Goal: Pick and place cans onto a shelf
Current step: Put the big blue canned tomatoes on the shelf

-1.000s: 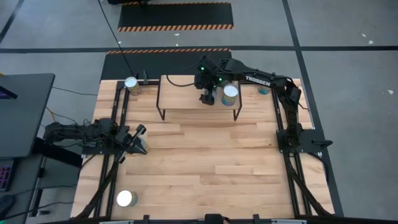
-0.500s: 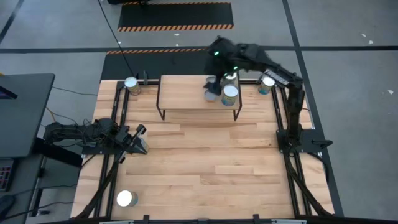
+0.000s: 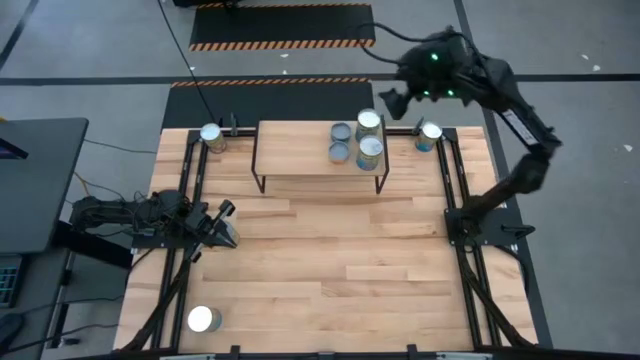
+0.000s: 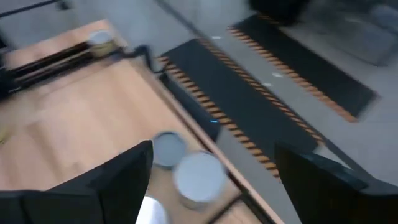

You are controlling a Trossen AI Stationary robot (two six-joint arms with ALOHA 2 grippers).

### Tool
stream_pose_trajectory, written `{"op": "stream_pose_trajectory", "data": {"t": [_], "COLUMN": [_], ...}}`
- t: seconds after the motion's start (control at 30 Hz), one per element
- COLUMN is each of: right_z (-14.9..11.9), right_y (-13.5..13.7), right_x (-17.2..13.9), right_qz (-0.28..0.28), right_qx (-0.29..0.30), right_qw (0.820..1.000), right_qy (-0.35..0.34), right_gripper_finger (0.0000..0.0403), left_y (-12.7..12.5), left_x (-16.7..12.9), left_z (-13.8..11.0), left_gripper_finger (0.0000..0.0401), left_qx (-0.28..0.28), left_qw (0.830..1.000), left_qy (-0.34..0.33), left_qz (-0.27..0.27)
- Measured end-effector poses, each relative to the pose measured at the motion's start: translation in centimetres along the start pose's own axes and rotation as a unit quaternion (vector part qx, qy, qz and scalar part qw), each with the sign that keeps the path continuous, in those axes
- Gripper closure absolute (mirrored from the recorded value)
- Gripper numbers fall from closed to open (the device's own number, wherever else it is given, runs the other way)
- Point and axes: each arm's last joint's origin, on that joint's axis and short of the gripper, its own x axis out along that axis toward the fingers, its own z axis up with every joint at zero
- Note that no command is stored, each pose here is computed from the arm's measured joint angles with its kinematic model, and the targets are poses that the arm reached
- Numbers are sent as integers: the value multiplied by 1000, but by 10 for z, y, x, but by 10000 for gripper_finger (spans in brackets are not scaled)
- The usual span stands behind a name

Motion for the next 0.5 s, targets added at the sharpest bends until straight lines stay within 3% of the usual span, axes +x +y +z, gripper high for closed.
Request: {"op": "stream_pose_trajectory", "data": {"t": [0.17, 0.3, 0.4, 0.5], "right_z": [-40, -83, -120, -154], "right_y": [-10, -13, -12, -9], "right_x": [-9, -13, -4, 22], "right_qz": [-136, -232, -263, -254], "right_qx": [71, 174, 238, 246], "right_qw": [988, 955, 934, 935], "right_qy": [-24, -57, -52, -4], "right_gripper_finger": [71, 78, 80, 80], "left_y": [0, 0, 0, 0], "left_x": [0, 0, 0, 0], "left_z": [0, 0, 0, 0], "left_gripper_finger": [374, 374, 374, 374], "left_qx": [0, 0, 0, 0], "left_qw": [1000, 1000, 1000, 1000], "left_qy": [0, 0, 0, 0], "left_qz": [0, 0, 0, 0]}}
